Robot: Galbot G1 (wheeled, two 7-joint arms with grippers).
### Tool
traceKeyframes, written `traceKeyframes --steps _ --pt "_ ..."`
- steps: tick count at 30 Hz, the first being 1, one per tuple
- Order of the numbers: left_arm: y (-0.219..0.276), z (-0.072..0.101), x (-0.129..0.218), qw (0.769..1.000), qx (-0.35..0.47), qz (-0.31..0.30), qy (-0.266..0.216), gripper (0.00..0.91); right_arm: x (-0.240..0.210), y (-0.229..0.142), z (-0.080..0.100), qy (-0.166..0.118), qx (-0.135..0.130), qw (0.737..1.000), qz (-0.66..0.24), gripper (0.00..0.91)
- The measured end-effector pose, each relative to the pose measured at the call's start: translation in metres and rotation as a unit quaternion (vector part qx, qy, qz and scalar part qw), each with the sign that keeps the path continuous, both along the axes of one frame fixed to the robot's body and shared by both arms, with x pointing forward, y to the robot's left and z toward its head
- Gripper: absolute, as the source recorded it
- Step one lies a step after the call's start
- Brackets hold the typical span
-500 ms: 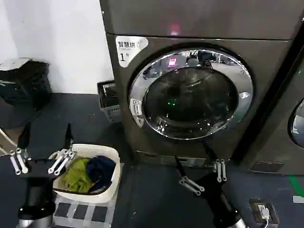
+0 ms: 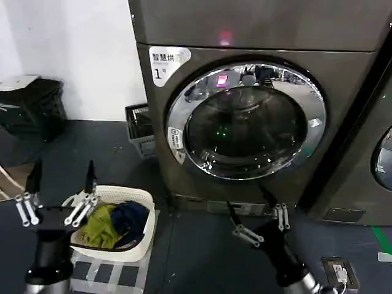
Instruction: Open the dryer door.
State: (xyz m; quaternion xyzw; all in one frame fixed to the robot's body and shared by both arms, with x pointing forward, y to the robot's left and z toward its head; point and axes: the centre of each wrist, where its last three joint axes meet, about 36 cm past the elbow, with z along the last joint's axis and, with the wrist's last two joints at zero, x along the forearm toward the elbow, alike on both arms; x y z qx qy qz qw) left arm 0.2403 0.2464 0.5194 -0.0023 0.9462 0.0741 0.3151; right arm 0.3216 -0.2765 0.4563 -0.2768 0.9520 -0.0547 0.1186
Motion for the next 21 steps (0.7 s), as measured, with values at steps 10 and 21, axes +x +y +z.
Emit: traceKeyframes --steps 10,21 --pt "0.006 0.0 -0.006 1.0 -0.006 0.013 0.003 0.907 0.075 -0.021 0.003 0.029 0.001 0.996 0.08 0.907" --pt "0.008 -0.003 -0.009 1.0 -0.006 0.022 0.011 0.907 0.153 -0.004 0.011 0.029 -0.027 0.991 0.129 0.907"
